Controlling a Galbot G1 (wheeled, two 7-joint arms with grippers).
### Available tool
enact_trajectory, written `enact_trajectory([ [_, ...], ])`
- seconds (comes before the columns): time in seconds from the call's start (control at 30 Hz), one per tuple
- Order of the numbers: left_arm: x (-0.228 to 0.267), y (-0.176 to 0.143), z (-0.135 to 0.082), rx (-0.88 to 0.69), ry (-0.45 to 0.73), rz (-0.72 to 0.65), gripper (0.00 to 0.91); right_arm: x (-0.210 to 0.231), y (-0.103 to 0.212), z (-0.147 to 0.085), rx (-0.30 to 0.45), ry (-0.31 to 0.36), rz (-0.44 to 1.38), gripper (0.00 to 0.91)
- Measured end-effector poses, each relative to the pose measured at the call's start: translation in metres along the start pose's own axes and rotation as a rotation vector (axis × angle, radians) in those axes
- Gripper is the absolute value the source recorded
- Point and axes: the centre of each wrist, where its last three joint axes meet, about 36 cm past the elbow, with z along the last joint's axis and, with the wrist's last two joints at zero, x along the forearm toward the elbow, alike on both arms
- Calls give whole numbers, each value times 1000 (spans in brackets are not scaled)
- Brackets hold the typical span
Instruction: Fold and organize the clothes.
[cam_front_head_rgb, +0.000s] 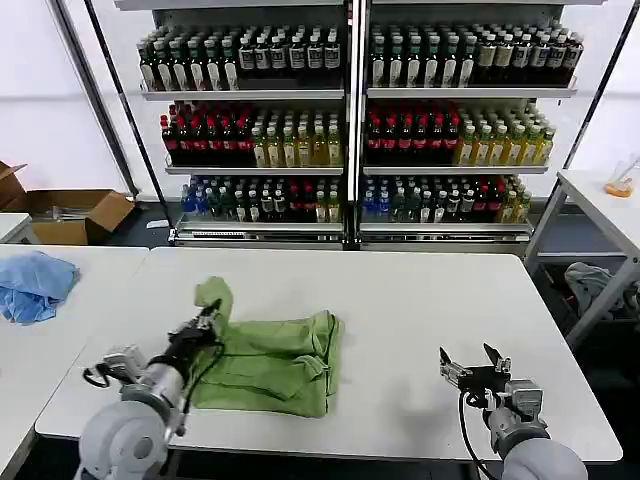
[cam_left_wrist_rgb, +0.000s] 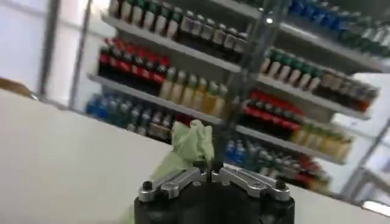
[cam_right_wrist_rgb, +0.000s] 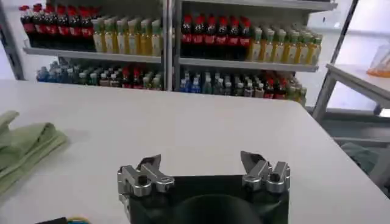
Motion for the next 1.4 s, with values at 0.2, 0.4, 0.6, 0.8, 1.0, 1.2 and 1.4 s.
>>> enact_trajectory([
  [0.2, -29, -25, 25, 77, 57, 62, 20, -2, 0, 0, -2, 1, 0, 907],
  [0.4, -51, -47, 53, 91, 124, 90, 907, -3, 0, 1, -4, 2, 0, 907],
  [0.6, -57, -70, 71, 82, 155, 159, 907, -5, -2, 2, -2, 7, 1, 907],
  [0.8, -62, -83, 81, 65, 148, 205, 907, -5, -1, 4, -3, 10, -1, 907],
  [1.0, -54, -79, 79, 35, 120, 194, 907, -4, 0, 3, -3, 5, -8, 907],
  [1.2, -42, -43, 70, -49, 50, 64, 907, -4, 1, 3, -3, 0, -13, 907],
  [1.4, -26, 7, 66, -155, 21, -100, 907, -3, 3, 5, -5, 2, -16, 907],
])
